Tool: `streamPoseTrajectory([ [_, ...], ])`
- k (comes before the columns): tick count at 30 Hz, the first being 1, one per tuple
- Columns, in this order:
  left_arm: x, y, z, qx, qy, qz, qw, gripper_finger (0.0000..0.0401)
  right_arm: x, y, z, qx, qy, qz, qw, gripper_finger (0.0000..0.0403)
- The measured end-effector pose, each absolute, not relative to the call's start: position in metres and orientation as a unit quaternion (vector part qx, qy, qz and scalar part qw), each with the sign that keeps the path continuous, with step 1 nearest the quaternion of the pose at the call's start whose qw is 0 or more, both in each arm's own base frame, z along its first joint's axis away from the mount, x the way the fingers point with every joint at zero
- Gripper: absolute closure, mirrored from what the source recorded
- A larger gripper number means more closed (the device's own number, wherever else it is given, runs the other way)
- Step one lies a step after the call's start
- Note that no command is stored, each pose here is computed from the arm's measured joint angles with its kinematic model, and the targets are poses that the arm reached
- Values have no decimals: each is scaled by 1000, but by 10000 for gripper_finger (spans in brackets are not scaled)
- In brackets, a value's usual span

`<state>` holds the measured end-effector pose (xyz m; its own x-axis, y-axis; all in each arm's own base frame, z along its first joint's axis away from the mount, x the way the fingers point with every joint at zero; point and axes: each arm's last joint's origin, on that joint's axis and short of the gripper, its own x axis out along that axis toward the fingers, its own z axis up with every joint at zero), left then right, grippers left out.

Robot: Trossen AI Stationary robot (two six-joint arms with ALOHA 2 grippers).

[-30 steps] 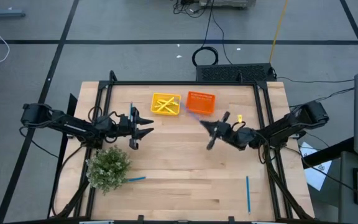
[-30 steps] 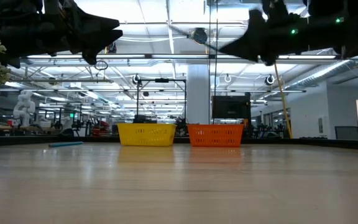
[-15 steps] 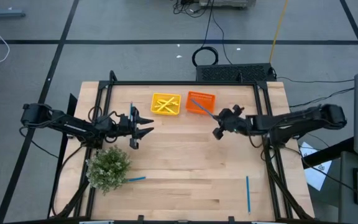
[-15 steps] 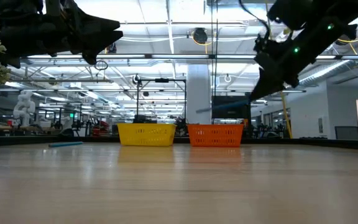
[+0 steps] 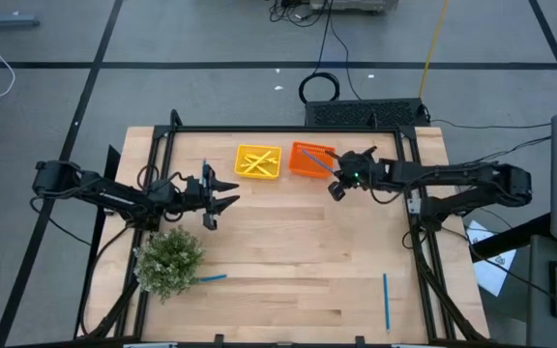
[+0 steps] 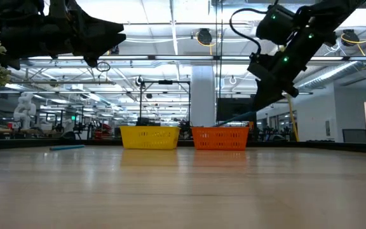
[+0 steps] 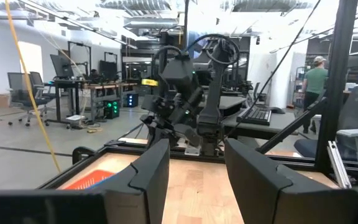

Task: Sort pens & pencils
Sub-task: Put the top right blue pencil into the orange bin

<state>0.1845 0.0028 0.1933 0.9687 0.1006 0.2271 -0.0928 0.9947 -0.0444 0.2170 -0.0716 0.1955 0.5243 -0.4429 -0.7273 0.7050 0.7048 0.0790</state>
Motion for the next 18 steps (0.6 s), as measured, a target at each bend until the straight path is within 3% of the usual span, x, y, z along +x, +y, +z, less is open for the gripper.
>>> streamPoseTrajectory([
  [18,185,3,191,-8,-105,54,993,242,241,-95,190,224,371,-338,835,392],
])
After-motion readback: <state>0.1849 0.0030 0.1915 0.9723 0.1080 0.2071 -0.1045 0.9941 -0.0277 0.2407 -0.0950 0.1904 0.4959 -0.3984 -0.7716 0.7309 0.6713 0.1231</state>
